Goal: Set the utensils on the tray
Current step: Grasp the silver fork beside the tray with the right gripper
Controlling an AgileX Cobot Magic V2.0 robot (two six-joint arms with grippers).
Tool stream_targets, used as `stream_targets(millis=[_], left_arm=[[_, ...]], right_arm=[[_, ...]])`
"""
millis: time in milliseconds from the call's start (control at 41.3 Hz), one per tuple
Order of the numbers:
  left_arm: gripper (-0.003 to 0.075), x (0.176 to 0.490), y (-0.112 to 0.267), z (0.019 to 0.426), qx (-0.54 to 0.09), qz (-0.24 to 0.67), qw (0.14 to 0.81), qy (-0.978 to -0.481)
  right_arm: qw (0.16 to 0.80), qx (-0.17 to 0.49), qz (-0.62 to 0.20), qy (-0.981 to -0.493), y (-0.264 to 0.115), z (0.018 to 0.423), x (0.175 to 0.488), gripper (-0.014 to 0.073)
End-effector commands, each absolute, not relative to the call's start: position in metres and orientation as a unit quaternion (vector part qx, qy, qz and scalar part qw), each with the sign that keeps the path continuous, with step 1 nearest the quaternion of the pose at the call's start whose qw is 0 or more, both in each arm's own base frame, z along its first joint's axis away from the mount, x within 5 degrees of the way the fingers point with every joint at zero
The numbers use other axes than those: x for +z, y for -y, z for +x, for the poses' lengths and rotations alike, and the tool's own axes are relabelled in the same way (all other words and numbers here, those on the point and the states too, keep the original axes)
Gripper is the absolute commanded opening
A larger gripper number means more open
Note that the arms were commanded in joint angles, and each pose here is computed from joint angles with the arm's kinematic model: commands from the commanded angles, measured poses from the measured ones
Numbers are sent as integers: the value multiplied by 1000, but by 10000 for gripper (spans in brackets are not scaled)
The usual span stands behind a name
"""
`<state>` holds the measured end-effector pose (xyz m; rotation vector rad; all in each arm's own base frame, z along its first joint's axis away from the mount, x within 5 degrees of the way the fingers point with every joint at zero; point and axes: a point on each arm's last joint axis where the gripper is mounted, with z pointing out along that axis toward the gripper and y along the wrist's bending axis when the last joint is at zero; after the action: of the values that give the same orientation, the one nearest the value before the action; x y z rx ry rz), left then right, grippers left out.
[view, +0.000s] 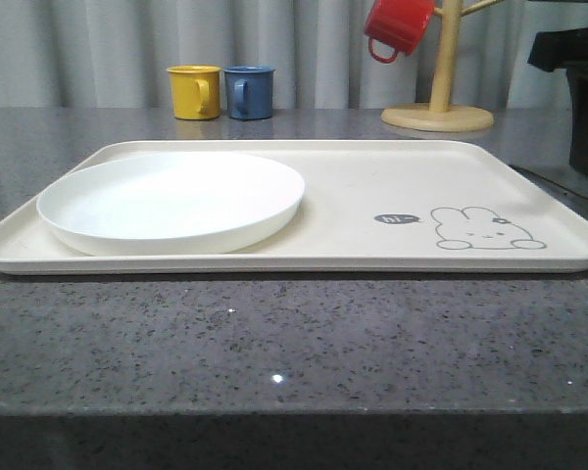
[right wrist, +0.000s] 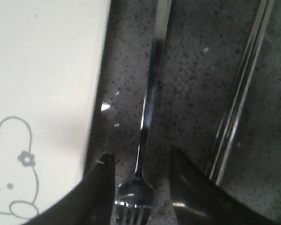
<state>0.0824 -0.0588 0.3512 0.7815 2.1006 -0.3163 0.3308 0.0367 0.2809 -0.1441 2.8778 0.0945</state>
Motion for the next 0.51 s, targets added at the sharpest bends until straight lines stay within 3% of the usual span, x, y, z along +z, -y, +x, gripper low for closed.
stream_targets(millis=[0,363,484], left_arm=[[365,364,61,84,-142,302,465,-820],[365,364,61,84,-142,302,465,-820],[365,364,61,84,-142,302,465,-820]], right_arm=[[165,30,-56,-984,-37,340,296,308],[142,29,-56,-988,-39,354,279,304],[135,29,-56,-989,-38,353,278,181]])
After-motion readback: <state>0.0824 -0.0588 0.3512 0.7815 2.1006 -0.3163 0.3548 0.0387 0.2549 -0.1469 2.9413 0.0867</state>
